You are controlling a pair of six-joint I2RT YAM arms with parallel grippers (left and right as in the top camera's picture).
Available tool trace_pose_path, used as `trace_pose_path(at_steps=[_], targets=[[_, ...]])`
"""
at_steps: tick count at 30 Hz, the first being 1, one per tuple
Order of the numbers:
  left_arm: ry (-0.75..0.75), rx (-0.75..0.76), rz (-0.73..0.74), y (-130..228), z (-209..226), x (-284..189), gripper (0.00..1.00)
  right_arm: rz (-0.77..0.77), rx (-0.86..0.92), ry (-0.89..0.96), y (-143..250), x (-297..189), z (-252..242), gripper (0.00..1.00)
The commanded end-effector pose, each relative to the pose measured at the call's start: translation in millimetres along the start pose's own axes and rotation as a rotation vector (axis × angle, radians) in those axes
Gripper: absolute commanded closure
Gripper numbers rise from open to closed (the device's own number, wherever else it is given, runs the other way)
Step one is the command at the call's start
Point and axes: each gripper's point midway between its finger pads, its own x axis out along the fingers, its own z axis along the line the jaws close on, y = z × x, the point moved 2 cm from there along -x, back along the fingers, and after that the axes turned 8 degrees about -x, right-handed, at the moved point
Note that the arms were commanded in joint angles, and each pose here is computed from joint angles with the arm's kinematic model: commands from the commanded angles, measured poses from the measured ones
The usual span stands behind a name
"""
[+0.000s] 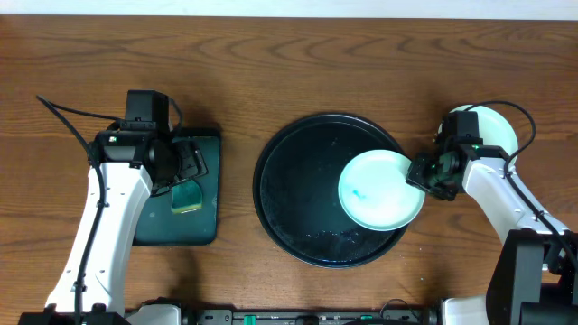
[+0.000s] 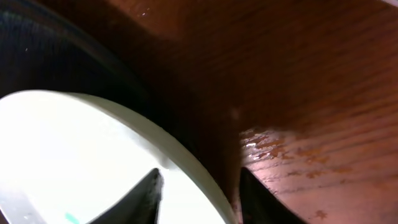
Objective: Clean dirty plates on tray and stack at the side
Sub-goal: 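Move the right gripper to the remaining green plate's rim, then pinch the remaining green plate's rim with the right gripper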
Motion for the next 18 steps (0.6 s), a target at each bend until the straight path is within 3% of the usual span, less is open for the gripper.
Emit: trace_pose_path(at_steps=[1,4,18], targets=[[0.001,0.0,-0.003,0.9,0.0,-1.0,0.2,0.015,-0.002,-0.017,4.0,1.8,2.9,0.82],[0.001,0.0,-0.003,0.9,0.0,-1.0,0.2,0.016,-0.002,-0.017,4.2,1.7,3.0,0.99],[0.003,0.0,-0.007,0.2,-0.5,-1.0,0.2,0.032,-0.08,-0.103,10.2,2.3,27.7,0.98]])
